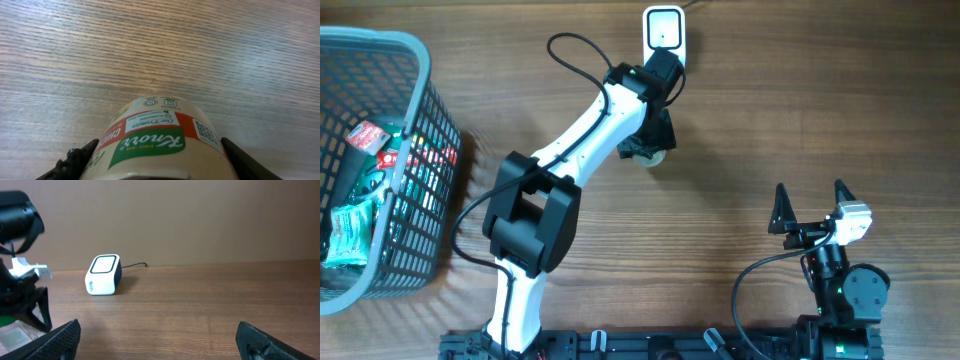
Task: Scan the item barcode
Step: 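Carry the jar to the white scanner and hold it under it, then set the jar down on the table and open the left gripper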
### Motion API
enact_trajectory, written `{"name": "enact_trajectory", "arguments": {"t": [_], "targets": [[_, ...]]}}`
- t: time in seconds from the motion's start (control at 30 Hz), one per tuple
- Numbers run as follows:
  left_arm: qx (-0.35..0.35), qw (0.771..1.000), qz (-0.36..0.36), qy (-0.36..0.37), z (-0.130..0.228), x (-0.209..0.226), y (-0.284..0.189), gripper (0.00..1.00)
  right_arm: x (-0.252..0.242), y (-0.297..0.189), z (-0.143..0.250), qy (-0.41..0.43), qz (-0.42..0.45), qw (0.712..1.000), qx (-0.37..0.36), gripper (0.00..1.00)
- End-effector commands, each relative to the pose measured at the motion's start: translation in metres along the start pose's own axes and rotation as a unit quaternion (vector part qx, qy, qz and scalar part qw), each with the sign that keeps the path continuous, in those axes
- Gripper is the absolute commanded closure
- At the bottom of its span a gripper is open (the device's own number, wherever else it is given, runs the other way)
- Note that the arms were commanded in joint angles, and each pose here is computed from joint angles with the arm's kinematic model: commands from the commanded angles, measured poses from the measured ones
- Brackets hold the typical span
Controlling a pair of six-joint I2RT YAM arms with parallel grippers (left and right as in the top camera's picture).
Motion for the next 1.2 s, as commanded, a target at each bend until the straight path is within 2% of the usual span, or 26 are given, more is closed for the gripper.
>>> {"name": "enact_trajectory", "arguments": {"t": [0.0,0.17,0.37,0.43,0.47,0.5,0.6,0.87,1.0,1.17], "targets": [[0.001,1.0,-0.008,0.015,0.013,-0.006,0.017,0.39,0.0,0.0,-0.001,-0.004,0.001,1.0,-0.004,0.0],[0.004,0.999,-0.005,0.047,0.034,-0.024,0.037,0.33,0.0,0.0,-0.001,-0.004,0.001,1.0,-0.004,0.0],[0.009,0.995,-0.015,0.096,0.056,-0.044,0.039,0.34,0.0,0.0,-0.001,-0.004,0.001,1.0,-0.004,0.0],[0.013,0.995,-0.02,0.1,0.06,-0.045,0.035,0.31,0.0,0.0,-0.001,-0.004,0.001,1.0,-0.004,0.0],[0.013,0.995,-0.024,0.101,0.06,-0.044,0.031,0.02,0.0,0.0,-0.001,-0.004,0.001,1.0,-0.004,0.0],[0.011,0.994,-0.033,0.101,0.06,-0.043,0.025,0.0,0.0,0.0,-0.001,-0.004,0.001,1.0,-0.004,0.0],[-0.008,0.994,-0.048,0.102,0.054,-0.043,-0.008,0.0,0.0,0.0,-0.001,-0.004,0.001,1.0,-0.004,0.0],[-0.125,0.986,0.012,0.113,0.044,-0.043,-0.139,0.0,0.0,0.0,-0.001,-0.004,0.001,1.0,-0.004,0.0],[-0.208,0.974,-0.027,0.08,0.042,-0.011,-0.186,0.0,0.0,0.0,-0.001,-0.004,0.001,1.0,-0.004,0.0],[-0.312,0.945,-0.102,-0.015,0.045,0.065,-0.254,0.0,0.0,0.0,-0.001,-0.004,0.001,1.0,-0.004,0.0]]}}
Point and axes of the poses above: each gripper's point midway between its finger pads, its own y axis out along the fingers, its own x axis along the line the jaws close on, z = x × y, the point moved 9 cm from there along -y, back along the fingers, and after that the axes turned 10 degrees about y, right-handed, at the moved point
